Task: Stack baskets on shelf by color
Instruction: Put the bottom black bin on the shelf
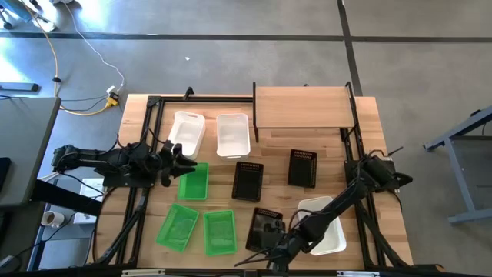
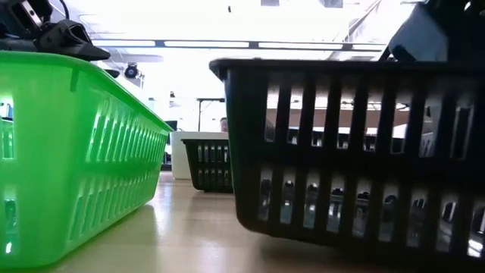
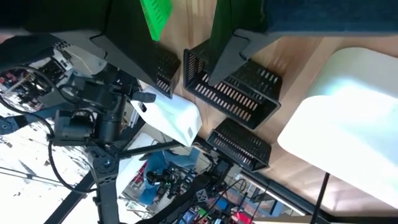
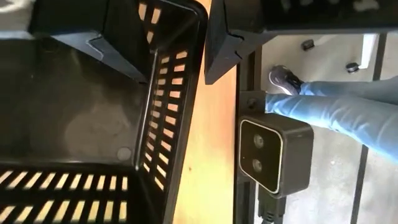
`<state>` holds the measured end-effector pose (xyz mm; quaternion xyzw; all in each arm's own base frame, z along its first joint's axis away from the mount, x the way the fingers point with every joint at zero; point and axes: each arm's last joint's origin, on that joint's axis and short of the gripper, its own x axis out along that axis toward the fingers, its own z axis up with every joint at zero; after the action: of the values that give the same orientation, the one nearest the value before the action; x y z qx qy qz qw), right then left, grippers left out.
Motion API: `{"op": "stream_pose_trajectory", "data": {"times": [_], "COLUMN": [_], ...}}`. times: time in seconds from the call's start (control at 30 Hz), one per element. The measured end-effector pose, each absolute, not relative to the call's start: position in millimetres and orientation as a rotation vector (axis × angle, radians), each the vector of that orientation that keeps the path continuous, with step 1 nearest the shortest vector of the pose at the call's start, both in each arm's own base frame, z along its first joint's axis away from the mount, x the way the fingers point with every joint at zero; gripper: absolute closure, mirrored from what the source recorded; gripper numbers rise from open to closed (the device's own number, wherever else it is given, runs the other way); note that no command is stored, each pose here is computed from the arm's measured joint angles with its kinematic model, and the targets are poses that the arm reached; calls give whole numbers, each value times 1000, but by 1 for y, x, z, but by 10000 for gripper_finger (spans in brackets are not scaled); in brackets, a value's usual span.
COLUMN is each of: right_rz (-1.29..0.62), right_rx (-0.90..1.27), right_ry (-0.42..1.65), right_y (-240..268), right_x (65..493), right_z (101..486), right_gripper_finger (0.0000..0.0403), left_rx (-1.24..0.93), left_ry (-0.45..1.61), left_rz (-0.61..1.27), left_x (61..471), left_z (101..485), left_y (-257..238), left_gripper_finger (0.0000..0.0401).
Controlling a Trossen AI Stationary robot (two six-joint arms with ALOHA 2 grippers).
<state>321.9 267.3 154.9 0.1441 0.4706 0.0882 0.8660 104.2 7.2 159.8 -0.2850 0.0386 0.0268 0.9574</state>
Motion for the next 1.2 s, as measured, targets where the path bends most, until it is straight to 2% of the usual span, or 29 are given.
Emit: {"op": "stream_pose_trajectory", "data": {"times": [0.17,0.4,0.57,0.9,1.2], "right_rz": [172,218,220,249,179], "right_rx": [302,318,367,408,373], "right_ry": [1006,1024,1026,930,874], "right_y": [263,262,267,270,256], "right_x": [323,325,321,304,288], "right_z": [154,155,160,206,239], "right_gripper_finger": [287,391,393,402,403], "left_rx": [-577,-577,-577,-577,-577], "left_ry": [73,73,73,73,71], "left_rz": [73,73,73,73,79], "left_x": [104,104,104,104,104], "left_z": [160,160,160,160,160], "left_y": [8,8,8,8,8], "left_gripper_finger": [268,268,268,268,268]}}
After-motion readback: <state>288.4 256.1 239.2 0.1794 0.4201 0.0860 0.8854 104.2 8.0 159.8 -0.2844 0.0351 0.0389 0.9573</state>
